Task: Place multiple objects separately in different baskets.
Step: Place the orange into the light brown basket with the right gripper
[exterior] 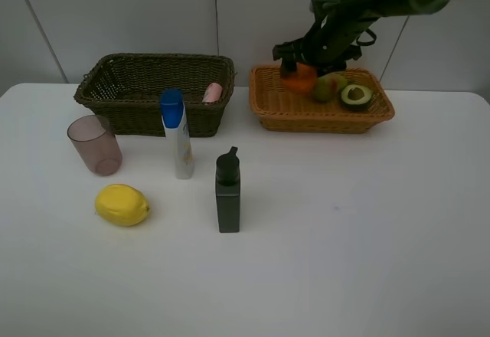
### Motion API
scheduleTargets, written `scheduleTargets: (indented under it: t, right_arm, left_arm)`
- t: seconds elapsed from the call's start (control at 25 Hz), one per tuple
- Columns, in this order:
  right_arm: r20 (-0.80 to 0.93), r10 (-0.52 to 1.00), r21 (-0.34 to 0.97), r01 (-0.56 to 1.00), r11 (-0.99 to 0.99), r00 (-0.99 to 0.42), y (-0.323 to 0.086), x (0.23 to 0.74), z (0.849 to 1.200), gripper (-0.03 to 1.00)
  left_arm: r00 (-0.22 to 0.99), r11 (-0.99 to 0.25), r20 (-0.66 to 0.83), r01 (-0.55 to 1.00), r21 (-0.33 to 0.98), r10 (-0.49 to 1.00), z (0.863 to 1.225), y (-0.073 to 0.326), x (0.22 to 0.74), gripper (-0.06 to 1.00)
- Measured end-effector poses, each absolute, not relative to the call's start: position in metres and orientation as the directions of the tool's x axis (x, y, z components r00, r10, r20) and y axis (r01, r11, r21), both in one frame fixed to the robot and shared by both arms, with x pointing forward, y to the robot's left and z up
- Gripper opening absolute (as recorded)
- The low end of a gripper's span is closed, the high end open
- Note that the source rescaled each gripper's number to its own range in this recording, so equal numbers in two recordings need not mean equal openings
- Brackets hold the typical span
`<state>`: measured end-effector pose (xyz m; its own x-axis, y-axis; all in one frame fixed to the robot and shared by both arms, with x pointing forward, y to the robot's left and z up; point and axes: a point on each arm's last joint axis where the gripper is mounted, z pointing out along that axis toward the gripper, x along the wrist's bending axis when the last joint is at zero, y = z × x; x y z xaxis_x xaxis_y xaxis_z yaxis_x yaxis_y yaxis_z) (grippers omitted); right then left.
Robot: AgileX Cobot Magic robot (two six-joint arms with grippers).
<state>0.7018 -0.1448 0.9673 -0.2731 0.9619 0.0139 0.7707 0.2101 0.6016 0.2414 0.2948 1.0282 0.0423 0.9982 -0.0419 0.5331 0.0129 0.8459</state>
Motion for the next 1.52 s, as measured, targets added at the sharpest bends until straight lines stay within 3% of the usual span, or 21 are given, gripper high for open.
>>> scheduleTargets:
  t: [1.28, 1.32, 1.44, 1.52]
  right_arm:
    - [0.031, 0.964, 0.608, 0.77, 0.193, -0.265, -0.1443, 0.7033, 0.9656, 0.64]
    - [0.024, 0.963, 0.608, 0.769, 0.199, -0.268, -0.1447, 0.7033, 0.9656, 0.66]
    - [-0.006, 0.96, 0.61, 0.76, 0.225, -0.279, -0.1461, 0.704, 0.966, 0.88]
    - [-0.012, 0.959, 0.612, 0.757, 0.23, -0.282, -0.1463, 0.7044, 0.9666, 0.96]
  left_arm:
    - [0.042, 0.013, -0.042, 0.533, 0.846, 0.998, 1.0282, 0.2948, 0.2414, 0.89]
    - [0.042, 0.013, -0.042, 0.533, 0.846, 0.998, 1.0282, 0.2948, 0.2414, 0.89]
    - [0.042, 0.013, -0.042, 0.533, 0.846, 0.998, 1.0282, 0.2948, 0.2414, 0.89]
    - [0.042, 0.013, -0.042, 0.533, 0.846, 0.998, 1.0282, 0.2948, 0.2414, 0.89]
